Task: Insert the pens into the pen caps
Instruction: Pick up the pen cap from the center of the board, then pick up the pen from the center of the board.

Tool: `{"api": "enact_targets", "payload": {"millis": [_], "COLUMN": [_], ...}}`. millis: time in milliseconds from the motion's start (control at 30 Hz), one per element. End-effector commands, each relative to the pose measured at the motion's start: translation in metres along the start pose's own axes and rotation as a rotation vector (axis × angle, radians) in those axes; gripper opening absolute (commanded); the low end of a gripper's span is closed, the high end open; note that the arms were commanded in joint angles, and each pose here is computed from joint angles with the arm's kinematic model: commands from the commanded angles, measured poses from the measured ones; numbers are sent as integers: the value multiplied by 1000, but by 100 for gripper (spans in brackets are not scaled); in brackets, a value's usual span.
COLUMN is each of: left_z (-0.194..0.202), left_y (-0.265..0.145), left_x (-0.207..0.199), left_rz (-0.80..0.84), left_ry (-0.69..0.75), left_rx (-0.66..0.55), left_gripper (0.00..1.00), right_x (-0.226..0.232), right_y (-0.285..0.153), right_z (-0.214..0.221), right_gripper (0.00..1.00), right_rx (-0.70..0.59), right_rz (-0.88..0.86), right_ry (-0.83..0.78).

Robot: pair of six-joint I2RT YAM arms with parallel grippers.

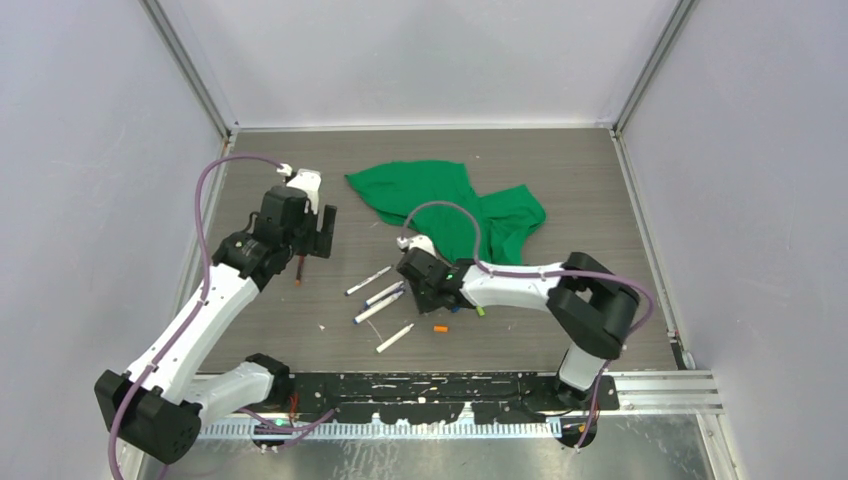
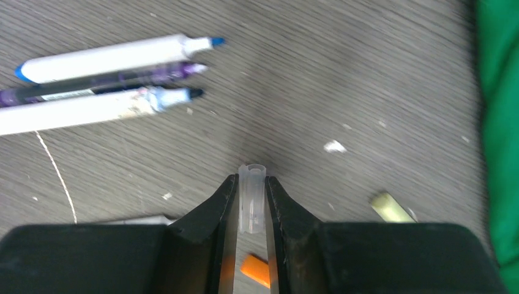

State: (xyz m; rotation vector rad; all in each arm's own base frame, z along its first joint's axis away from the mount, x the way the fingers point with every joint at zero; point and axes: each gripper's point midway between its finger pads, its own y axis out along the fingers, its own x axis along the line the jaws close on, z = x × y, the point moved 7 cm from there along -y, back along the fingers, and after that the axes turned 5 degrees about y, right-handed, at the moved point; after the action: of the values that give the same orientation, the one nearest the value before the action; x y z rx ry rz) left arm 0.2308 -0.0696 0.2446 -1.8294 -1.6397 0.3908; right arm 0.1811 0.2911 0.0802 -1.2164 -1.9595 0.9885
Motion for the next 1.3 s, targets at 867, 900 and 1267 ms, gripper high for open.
{"api": "enact_targets", "payload": {"millis": [867,900,1267], "left_z": [80,83,98], "left_y": [23,24,58], "left_x": [-143,-145,-150], "left_rz": [491,462,283], "left_ry": [209,209,110], "left_rx": [452,459,375], "left_gripper": [39,37,26], "right_x": [-64,-65,-61], "right_y": [-101,-101,-103], "right_z": [-84,-84,-81], "right_gripper": [13,13,14], "right_rx": [-394,-398,-385], "right_rz": [-290,-298,-375], "right_ry": [281,291,329]}}
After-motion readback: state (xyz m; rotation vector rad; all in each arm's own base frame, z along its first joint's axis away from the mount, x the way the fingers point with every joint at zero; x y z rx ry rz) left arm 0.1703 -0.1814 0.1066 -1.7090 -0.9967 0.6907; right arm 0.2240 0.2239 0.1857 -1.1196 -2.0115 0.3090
